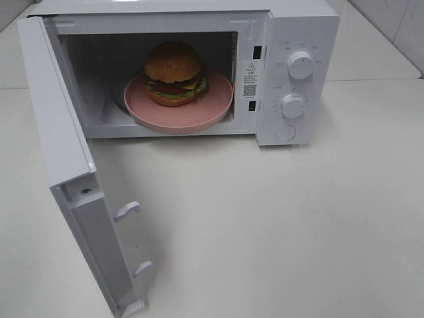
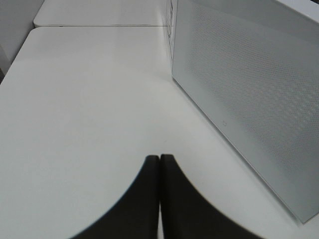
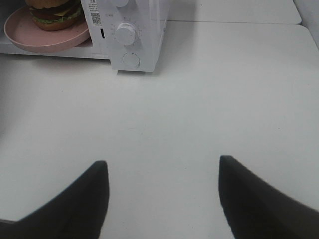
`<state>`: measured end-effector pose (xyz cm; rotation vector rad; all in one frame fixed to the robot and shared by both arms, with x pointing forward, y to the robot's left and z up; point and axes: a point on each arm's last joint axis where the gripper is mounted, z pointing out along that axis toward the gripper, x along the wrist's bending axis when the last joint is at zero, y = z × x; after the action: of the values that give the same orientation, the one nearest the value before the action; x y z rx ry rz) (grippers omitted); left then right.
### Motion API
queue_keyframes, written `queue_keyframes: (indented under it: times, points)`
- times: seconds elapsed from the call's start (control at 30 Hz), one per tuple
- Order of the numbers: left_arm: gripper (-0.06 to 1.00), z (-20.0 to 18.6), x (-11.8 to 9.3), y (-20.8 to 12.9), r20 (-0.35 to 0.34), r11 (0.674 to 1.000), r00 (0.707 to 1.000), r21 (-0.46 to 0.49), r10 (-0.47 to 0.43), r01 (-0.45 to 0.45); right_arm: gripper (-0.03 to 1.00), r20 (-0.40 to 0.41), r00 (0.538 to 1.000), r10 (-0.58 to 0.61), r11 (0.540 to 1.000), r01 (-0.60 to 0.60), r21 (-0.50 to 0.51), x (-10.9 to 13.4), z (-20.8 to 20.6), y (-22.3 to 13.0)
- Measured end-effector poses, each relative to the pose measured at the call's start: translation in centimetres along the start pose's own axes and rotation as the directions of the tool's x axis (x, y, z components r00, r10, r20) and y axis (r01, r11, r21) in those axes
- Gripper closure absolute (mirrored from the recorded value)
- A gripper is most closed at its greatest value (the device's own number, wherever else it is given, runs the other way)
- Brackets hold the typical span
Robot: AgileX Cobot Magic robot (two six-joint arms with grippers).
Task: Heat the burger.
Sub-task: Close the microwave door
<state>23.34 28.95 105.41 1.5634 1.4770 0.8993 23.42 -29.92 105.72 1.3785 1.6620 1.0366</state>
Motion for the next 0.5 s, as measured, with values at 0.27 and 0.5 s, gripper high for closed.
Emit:
queue_keyframes:
  times: [0.27,0.5]
  points:
    - [0.94,0.00,-0.04,0.00,0.004,1.000,1.000,0.000,-0.002,0.002,0.37,0.000,1.000,0.002,1.000,-0.002,0.003,0.00,0.07,-0.06]
    - [0.94,0.00,-0.31,0.06,0.034,1.000,0.999,-0.006,-0.020,0.020,0.37,0.000,1.000,0.003,1.000,-0.003,0.003,0.00,0.07,-0.06]
